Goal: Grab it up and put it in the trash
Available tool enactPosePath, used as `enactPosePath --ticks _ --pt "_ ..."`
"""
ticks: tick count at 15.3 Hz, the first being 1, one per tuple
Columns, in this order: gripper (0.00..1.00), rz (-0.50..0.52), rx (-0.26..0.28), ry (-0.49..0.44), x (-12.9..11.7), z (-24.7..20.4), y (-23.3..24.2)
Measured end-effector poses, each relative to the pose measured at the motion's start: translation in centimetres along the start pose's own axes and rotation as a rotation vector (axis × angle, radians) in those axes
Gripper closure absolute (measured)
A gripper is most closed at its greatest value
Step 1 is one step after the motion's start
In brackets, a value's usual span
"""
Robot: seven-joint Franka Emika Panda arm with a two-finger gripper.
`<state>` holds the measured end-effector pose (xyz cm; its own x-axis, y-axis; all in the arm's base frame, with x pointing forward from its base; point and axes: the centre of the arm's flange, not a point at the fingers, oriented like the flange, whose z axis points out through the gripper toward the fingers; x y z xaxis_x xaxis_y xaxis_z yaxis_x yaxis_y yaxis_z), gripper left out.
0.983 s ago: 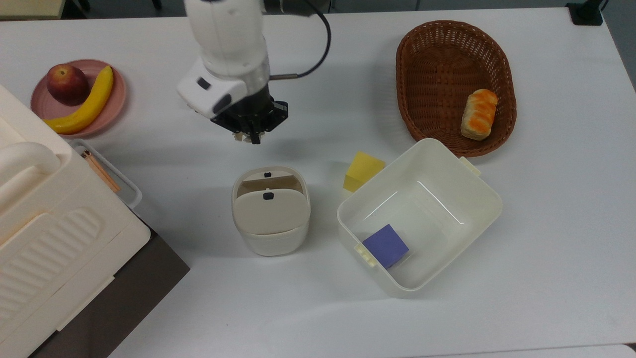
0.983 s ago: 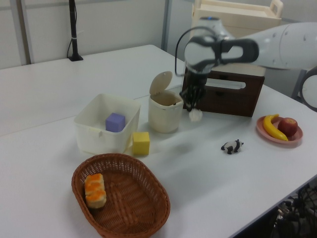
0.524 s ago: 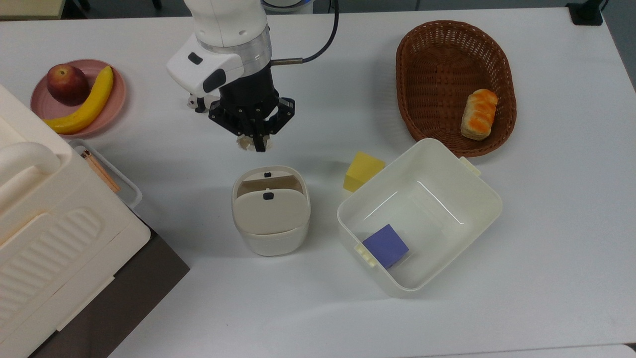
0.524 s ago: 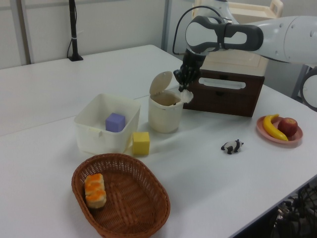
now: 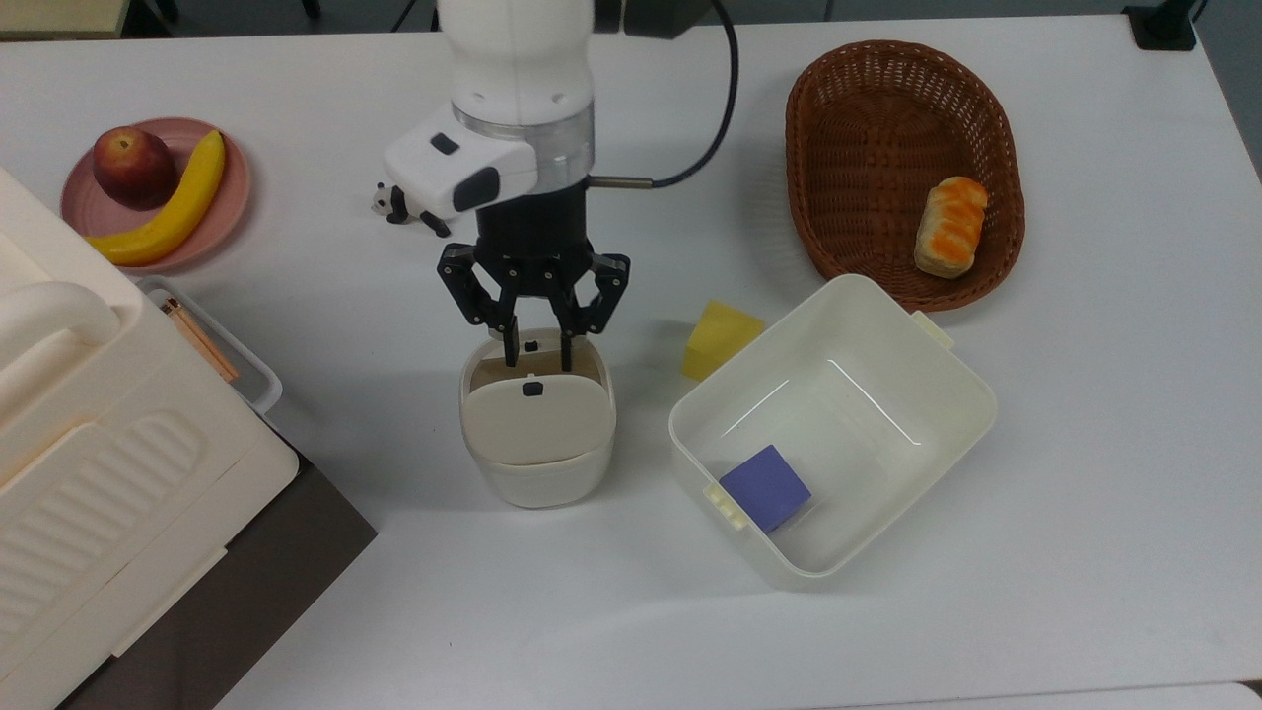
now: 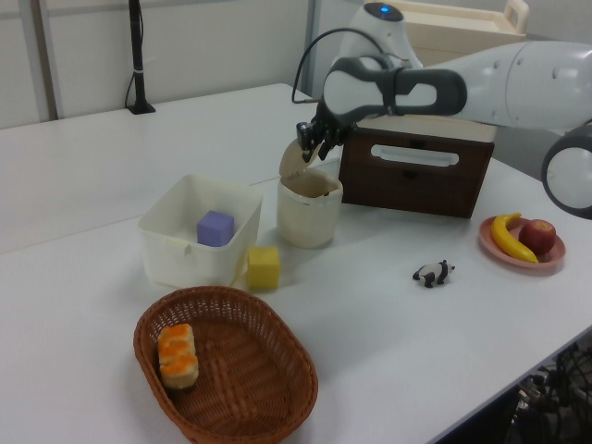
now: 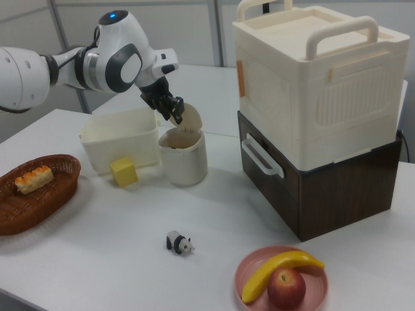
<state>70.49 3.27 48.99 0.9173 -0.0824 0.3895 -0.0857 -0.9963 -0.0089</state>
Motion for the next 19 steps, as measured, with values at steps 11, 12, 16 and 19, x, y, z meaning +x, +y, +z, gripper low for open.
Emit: enactPosePath --ticks 11,12,16,19 --pt "0.0 -0.018 -0.061 -0.297 -2.9 -6.3 2.4" --pt "0.0 -0.032 -0.061 -0.33 -3.4 -7.2 2.8" --pt "0.0 -0.032 -0.064 -0.403 -4.5 -9.2 4.9" --pt "0.0 -0.017 -0.067 -0.413 -4.6 -8.8 5.9"
